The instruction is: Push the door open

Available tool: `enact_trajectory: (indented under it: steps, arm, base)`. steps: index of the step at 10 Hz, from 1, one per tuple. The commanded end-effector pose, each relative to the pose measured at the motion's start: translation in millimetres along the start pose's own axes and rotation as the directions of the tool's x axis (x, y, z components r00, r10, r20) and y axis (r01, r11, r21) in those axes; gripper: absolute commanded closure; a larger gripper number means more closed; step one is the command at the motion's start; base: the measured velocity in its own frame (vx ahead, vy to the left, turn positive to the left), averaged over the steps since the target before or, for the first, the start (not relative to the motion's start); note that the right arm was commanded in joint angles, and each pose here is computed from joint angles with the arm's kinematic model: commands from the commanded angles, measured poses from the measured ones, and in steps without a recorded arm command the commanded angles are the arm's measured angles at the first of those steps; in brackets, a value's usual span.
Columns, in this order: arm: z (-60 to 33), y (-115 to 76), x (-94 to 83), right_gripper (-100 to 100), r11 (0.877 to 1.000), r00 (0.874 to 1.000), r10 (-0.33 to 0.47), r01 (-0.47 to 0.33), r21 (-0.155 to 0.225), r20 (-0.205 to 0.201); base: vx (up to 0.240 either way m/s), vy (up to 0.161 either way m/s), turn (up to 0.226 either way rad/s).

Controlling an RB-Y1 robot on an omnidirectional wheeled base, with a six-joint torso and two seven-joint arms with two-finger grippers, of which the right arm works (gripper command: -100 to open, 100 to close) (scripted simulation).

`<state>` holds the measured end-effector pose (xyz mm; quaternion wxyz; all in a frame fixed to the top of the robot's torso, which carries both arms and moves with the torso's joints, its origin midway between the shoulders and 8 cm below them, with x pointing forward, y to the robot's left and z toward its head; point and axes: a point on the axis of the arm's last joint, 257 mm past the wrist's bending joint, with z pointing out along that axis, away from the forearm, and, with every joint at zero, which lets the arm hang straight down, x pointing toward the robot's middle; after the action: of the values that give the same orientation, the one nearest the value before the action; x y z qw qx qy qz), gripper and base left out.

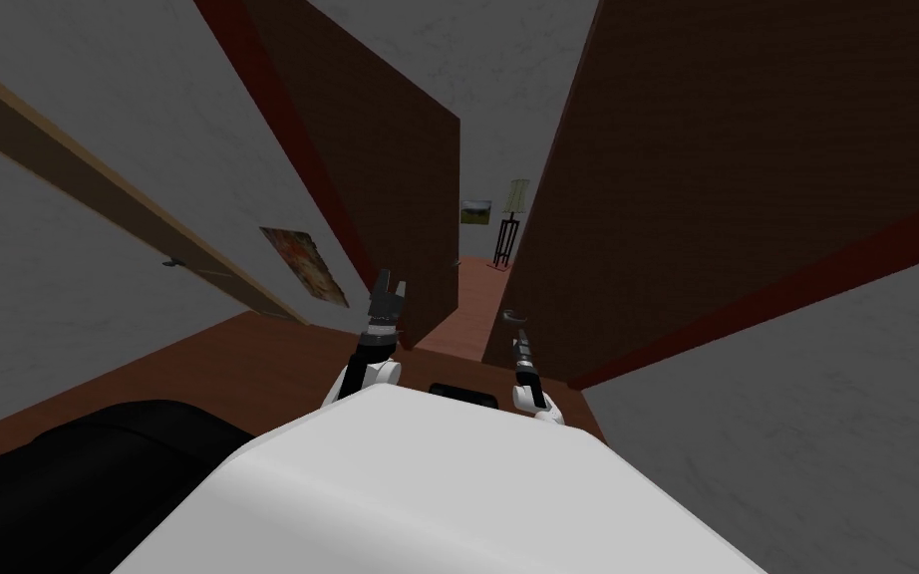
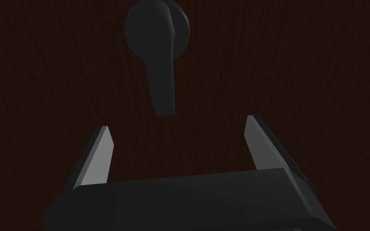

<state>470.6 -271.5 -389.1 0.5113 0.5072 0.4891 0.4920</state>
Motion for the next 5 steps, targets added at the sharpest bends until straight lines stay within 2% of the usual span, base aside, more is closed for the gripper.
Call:
enact_trajectory:
  steps: [1, 5]
  arm:
    - [-0.4, -0.4, -1.3, -100, 1.000, 1.000, 0.000, 0.000, 0.000, 0.004]
    - [-1.5, -1.9, -4.1, -100, 1.000, 1.000, 0.000, 0.000, 0.001, 0.014]
  base:
    - [0.194, -0.017, 0.034]
    - [0.191, -0.025, 0.026]
